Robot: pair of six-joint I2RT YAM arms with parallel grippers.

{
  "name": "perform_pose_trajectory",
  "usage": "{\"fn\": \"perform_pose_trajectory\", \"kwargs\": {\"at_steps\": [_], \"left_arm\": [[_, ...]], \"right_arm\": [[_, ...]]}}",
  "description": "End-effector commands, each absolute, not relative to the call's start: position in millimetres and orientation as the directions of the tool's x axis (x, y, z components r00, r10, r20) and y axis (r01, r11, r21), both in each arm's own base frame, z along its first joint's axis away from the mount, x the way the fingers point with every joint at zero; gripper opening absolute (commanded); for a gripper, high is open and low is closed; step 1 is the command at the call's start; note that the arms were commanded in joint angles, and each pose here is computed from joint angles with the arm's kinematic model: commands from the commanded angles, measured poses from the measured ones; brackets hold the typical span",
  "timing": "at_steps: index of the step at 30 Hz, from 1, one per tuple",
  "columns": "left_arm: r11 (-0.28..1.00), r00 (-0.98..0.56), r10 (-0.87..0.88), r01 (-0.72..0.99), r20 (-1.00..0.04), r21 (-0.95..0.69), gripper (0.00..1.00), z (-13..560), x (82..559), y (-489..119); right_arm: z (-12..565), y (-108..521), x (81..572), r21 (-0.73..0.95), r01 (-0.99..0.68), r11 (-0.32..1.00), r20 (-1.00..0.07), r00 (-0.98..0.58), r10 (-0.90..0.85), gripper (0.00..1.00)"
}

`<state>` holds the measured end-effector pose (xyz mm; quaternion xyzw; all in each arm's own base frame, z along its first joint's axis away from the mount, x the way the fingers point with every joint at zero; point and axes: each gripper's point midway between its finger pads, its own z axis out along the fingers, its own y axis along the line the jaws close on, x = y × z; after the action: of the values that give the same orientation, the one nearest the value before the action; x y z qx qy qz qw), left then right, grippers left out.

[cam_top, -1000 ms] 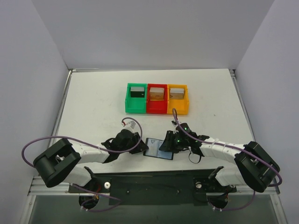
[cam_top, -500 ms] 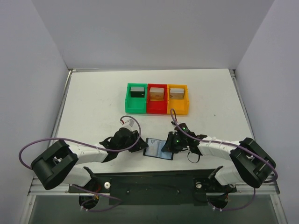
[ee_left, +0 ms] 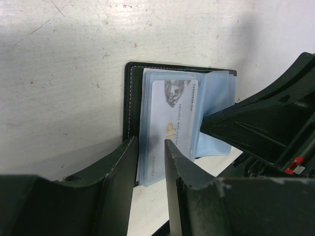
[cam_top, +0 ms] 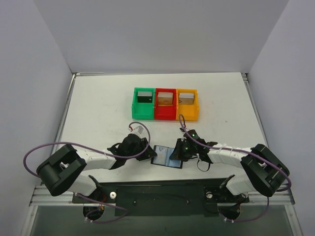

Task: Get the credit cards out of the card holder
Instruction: Remove the credit card from the card holder.

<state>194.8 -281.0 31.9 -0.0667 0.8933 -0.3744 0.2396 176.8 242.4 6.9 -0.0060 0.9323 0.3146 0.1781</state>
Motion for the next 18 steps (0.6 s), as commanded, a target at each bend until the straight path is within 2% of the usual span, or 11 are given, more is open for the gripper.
{"fn": "perform_pose_trajectory", "kwargs": {"at_steps": [1,18], "left_arm": [[0.698,-0.867,-0.298,0.089,-0.4,-0.711,0.39,42.9,204.1,-290.1],[0.653,-0.882,-0.269,0.129,-0.387,-0.746,0.35,47.0,197.1,-307.7]], "right_arm": [[-18.0,212.5,164.1,0.471,-0.073,0.879,-0.3,-0.95,0.082,0.0],[-18.3,211.5,162.7,0.471,-0.075,0.879,-0.302,-0.95,0.081,0.0]]}}
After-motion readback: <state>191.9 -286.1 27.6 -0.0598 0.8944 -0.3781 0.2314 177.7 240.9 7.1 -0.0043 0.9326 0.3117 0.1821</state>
